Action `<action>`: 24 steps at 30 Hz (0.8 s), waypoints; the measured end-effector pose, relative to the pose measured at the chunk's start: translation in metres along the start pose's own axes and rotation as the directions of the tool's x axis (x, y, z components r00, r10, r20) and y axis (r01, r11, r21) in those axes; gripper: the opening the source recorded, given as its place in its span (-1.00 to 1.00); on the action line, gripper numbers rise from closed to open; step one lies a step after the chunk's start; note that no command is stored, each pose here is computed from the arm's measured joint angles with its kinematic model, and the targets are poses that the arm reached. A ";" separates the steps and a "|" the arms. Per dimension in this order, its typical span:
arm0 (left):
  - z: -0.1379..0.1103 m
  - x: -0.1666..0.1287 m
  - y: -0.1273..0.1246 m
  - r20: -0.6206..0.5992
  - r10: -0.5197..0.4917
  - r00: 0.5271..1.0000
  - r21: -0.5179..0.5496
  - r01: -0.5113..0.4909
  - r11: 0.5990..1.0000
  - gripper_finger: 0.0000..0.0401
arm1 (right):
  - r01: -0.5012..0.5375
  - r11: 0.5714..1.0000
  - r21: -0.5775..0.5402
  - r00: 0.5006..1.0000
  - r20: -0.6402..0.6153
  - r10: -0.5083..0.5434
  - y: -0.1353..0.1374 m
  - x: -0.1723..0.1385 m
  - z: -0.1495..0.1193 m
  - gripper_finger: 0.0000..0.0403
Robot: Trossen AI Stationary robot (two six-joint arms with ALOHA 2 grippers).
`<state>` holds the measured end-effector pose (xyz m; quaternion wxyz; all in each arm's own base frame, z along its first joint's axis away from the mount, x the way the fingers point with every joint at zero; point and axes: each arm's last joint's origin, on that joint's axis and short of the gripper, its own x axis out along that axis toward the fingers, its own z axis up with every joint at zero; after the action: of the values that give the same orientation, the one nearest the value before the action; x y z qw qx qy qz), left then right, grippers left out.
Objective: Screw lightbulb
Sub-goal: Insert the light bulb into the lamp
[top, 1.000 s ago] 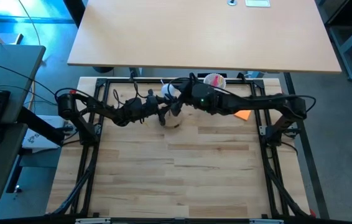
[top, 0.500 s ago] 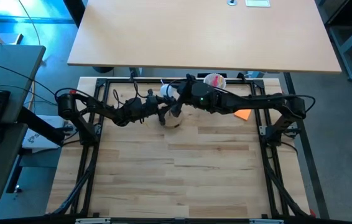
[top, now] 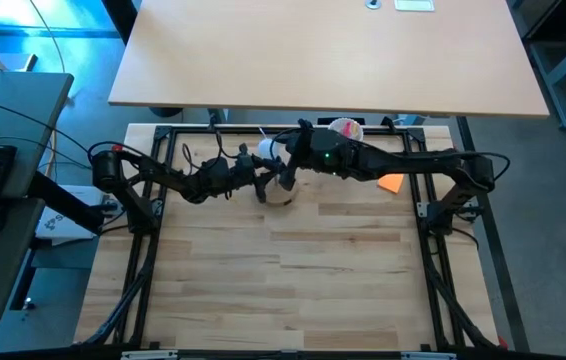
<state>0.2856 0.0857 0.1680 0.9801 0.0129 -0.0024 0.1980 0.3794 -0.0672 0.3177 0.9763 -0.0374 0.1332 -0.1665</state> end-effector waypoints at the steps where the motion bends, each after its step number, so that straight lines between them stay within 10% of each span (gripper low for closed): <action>1: 0.000 0.000 0.000 0.000 0.001 1.000 -0.001 -0.001 1.000 -0.29 | -0.003 1.000 -0.008 1.000 0.001 0.003 -0.002 0.000 0.000 0.45; 24: -0.001 0.000 0.000 -0.014 0.005 1.000 -0.001 -0.005 1.000 -0.29 | -0.091 0.996 0.000 0.990 -0.105 0.090 -0.023 0.002 -0.012 0.62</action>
<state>0.2854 0.0858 0.1669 0.9796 0.0112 0.0041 0.2004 0.3703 -0.0900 0.3089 0.9744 -0.0249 0.1863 -0.1235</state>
